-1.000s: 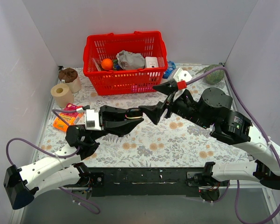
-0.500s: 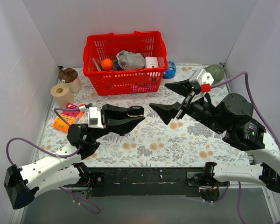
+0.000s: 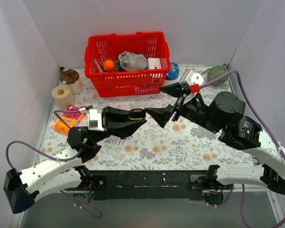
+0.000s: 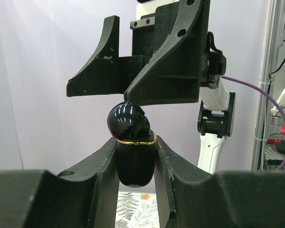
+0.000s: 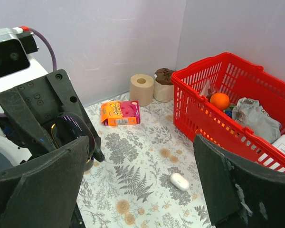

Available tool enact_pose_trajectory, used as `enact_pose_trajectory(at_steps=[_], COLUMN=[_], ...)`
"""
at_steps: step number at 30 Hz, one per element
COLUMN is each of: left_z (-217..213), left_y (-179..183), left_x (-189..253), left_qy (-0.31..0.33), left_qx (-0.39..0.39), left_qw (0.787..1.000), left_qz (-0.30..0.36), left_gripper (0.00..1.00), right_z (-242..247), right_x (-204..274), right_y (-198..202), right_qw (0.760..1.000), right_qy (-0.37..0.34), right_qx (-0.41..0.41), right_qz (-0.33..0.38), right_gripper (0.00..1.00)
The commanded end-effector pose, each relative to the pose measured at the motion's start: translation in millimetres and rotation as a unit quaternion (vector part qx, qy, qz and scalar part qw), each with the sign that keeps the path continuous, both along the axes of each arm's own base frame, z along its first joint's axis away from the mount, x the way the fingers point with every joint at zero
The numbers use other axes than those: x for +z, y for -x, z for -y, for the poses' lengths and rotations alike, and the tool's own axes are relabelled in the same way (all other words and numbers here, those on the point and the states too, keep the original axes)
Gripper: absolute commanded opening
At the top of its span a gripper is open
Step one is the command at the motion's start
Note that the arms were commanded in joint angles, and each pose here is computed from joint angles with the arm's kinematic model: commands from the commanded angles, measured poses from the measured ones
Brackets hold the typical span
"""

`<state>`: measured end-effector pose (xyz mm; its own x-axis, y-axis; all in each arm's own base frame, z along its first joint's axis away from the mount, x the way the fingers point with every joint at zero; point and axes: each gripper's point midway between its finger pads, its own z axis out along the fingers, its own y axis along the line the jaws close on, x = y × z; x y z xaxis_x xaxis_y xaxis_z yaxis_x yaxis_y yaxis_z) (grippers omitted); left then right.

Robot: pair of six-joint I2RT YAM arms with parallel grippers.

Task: Insert the wireless bluetooth earbuds into the charging case
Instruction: Open the charging case.

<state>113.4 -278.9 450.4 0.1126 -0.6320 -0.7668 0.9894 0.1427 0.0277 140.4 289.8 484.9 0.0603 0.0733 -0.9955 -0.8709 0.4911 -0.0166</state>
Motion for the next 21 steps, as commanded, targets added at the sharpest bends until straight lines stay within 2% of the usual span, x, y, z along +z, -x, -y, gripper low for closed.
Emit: enact_pose_trajectory(at_steps=[1, 11, 14, 15, 20, 21], left_z=[-4, -8, -10, -10, -16, -15], left_y=[1, -3, -4, -4, 16, 21], left_x=[5, 8, 7, 6, -1, -14], left_qy=[0.008, 0.016, 0.019, 0.018, 0.008, -0.003], left_qx=[0.003, 0.005, 0.003, 0.0, -0.043, -0.055], left_qw=[1.0, 0.999, 0.999, 0.998, 0.997, 0.996], left_qz=[-0.001, -0.028, -0.051, -0.056, -0.066, -0.065], left_gripper=[0.0, 0.0, 0.0, 0.0, 0.0, 0.0], right_z=[-11, -13, -1, 10, 35, 43], right_x=[6, -9, 2, 18, 13, 15], right_y=[10, 8, 5, 6, 2, 5], right_qw=[0.999, 0.999, 1.0, 0.999, 0.996, 0.995], right_qy=[0.009, 0.033, -0.008, -0.044, -0.083, -0.094], right_qx=[0.036, 0.033, 0.011, 0.003, -0.033, -0.033], right_qz=[0.002, -0.009, -0.001, 0.012, 0.024, 0.029], right_gripper=[0.98, 0.98, 0.98, 0.98, 0.98, 0.98])
